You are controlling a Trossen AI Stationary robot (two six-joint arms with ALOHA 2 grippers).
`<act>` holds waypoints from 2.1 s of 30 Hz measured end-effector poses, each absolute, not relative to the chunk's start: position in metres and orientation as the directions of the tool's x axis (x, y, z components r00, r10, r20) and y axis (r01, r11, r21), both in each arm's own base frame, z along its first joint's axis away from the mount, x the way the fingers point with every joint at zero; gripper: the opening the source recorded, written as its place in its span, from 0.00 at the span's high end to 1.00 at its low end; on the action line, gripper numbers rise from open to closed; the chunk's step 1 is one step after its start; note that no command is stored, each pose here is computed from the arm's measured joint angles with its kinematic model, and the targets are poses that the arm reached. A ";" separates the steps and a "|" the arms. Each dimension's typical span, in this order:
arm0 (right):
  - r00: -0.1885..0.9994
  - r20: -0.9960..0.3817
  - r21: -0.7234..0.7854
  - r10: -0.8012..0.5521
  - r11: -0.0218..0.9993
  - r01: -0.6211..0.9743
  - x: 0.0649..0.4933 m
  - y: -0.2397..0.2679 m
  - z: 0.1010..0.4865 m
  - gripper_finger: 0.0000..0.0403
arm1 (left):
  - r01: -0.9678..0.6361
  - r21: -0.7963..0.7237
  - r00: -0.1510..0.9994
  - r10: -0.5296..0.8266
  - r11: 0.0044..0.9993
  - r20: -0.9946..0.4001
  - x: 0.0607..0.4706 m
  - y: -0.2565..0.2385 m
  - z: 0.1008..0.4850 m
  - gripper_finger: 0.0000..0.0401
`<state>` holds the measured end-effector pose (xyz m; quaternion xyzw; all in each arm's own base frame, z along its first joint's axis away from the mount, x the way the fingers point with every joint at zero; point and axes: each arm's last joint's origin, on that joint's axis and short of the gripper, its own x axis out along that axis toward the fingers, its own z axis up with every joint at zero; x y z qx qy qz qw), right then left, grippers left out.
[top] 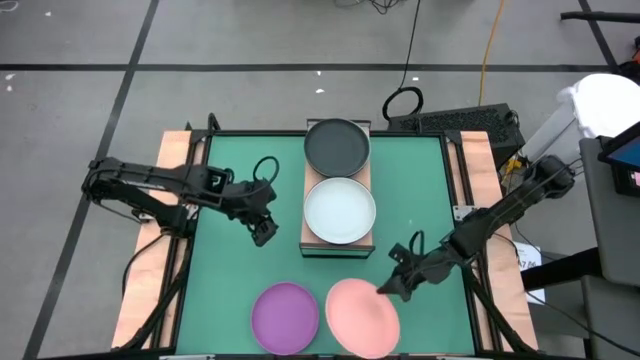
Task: Place and stack plates onto a shelf
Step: Stack the pink plate on top of the black plate
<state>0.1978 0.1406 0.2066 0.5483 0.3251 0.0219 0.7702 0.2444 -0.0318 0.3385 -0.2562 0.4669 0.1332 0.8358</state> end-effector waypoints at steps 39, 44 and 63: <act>0.889 0.054 0.956 -0.456 0.281 0.085 0.191 0.036 0.300 1.00 | -0.517 -0.344 0.445 -0.097 0.784 -0.890 0.233 -0.077 0.305 0.38; 0.831 0.089 0.951 -0.549 0.295 0.094 0.185 0.016 0.308 1.00 | -0.516 -0.344 0.445 -0.097 0.784 -0.890 0.233 -0.077 0.305 0.38; 0.701 0.260 0.924 -0.664 0.381 0.019 0.187 -0.035 0.350 1.00 | -0.511 -0.344 0.444 -0.101 0.788 -0.891 0.233 -0.077 0.305 0.38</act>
